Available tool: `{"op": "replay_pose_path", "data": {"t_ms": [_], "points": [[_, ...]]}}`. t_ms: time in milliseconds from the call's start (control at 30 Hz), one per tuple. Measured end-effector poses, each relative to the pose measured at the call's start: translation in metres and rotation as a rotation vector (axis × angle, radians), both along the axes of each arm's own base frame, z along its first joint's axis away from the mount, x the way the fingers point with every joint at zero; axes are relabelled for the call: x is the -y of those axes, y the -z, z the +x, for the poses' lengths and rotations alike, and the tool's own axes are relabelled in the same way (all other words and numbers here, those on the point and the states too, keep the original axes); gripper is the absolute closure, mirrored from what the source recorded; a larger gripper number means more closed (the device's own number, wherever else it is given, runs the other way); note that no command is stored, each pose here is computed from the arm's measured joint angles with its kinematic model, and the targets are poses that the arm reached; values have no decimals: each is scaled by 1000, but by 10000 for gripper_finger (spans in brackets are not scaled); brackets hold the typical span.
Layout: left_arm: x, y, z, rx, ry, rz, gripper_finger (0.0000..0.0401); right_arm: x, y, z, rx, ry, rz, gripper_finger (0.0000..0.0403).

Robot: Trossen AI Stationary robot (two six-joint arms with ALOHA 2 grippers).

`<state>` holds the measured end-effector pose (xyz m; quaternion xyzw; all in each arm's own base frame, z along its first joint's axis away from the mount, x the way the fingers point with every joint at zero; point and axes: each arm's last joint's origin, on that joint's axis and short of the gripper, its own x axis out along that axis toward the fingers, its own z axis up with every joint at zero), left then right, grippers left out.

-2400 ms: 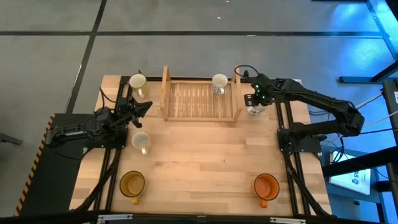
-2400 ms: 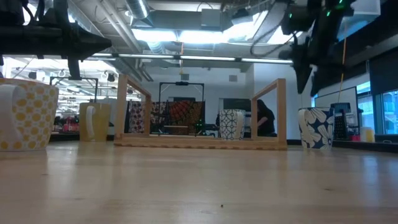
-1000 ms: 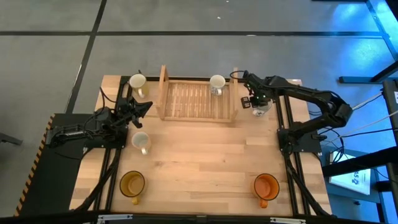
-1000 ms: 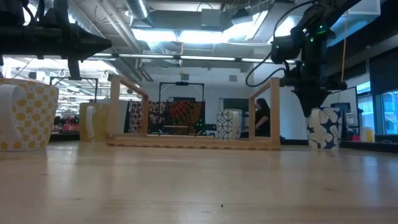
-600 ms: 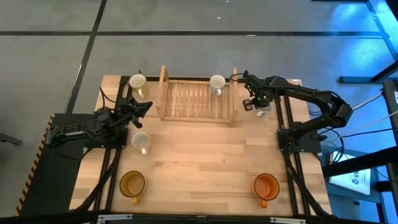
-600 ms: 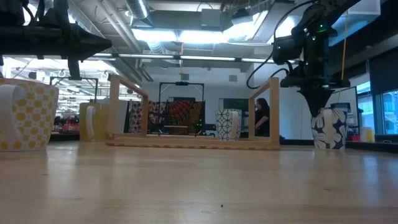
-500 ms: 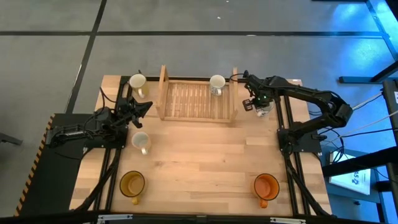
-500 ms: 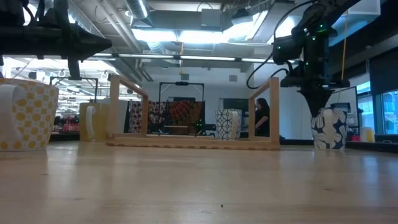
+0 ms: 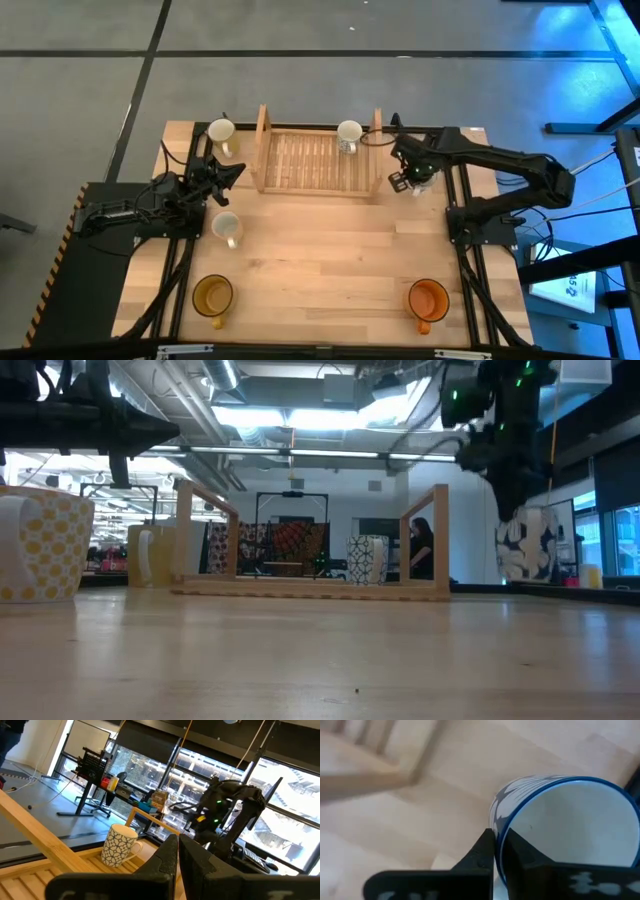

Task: Place coffee mugs
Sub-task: Put the blue mug on the shelf

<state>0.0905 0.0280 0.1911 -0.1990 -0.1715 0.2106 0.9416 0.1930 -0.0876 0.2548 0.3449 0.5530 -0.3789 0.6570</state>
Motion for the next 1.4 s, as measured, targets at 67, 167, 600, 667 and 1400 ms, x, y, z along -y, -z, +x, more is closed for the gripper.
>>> {"op": "replay_pose_path", "data": {"t_ms": [67, 167, 600, 667, 1400], "points": [[0, 0, 0, 0, 0, -1, 392, -14, -8, 2, -8, -41, 14, 400], [0, 0, 0, 0, 2, 0, 392, -36, -20, 9, 2, -94, 18, 401], [0, 0, 0, 3, 4, -6, 392, -125, -31, 29, 158, -307, 56, 401], [0, 0, 0, 3, 1, -7, 392, -137, -29, 34, 181, -341, 64, 401], [0, 4, 1, -25, 3, -32, 392, -113, -77, 192, 239, -617, -87, 402]]}}
